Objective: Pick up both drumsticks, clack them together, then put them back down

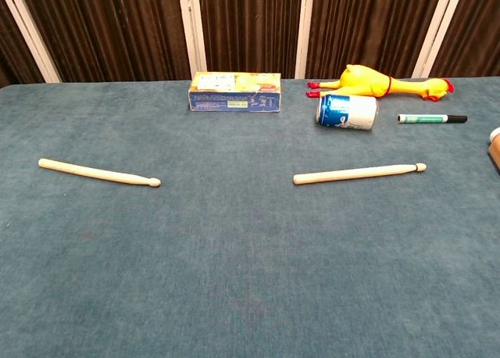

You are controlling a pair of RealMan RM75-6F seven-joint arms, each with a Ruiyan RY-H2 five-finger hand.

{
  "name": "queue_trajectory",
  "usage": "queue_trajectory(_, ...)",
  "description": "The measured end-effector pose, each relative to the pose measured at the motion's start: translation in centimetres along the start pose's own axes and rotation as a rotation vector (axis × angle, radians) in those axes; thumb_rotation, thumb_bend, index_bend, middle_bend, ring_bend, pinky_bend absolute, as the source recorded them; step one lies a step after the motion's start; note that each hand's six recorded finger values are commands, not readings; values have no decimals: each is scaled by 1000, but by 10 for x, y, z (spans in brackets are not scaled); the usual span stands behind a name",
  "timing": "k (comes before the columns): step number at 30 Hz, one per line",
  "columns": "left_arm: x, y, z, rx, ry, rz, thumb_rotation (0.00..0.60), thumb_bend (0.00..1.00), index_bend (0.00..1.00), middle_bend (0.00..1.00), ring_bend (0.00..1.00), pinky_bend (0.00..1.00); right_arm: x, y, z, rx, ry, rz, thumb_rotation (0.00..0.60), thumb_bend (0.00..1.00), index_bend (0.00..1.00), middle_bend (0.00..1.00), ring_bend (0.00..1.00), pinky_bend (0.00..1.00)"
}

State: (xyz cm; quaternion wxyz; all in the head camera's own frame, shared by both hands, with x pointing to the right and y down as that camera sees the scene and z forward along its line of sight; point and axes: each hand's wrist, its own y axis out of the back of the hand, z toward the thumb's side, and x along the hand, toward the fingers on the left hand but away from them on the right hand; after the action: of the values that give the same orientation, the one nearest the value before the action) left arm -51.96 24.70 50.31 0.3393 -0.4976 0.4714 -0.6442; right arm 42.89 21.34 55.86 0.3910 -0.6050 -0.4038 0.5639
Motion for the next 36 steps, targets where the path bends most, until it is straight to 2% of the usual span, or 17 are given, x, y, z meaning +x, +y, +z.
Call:
queue_trajectory(14,-5,0,8,-4,-28,2,600,312,99,0,0,0,3,3,2,-33,3,-8,600,191,110,101,164,0)
queue_trajectory(23,-3,2,5,-14,-15,11,600,313,99,0,0,0,3,-7,9,-43,24,30,600,191,142,132,173,0)
queue_trajectory(29,-2,6,1,-34,-2,24,600,312,99,0,0,0,-15,-11,32,-51,89,38,600,191,191,154,202,12)
queue_trajectory(33,0,5,-1,-36,5,18,600,313,99,0,0,0,-35,-16,55,-97,143,81,600,191,214,178,218,18)
queue_trajectory(36,2,4,-1,-30,5,8,600,313,99,0,0,0,-56,-24,77,-150,184,142,600,191,220,192,224,18)
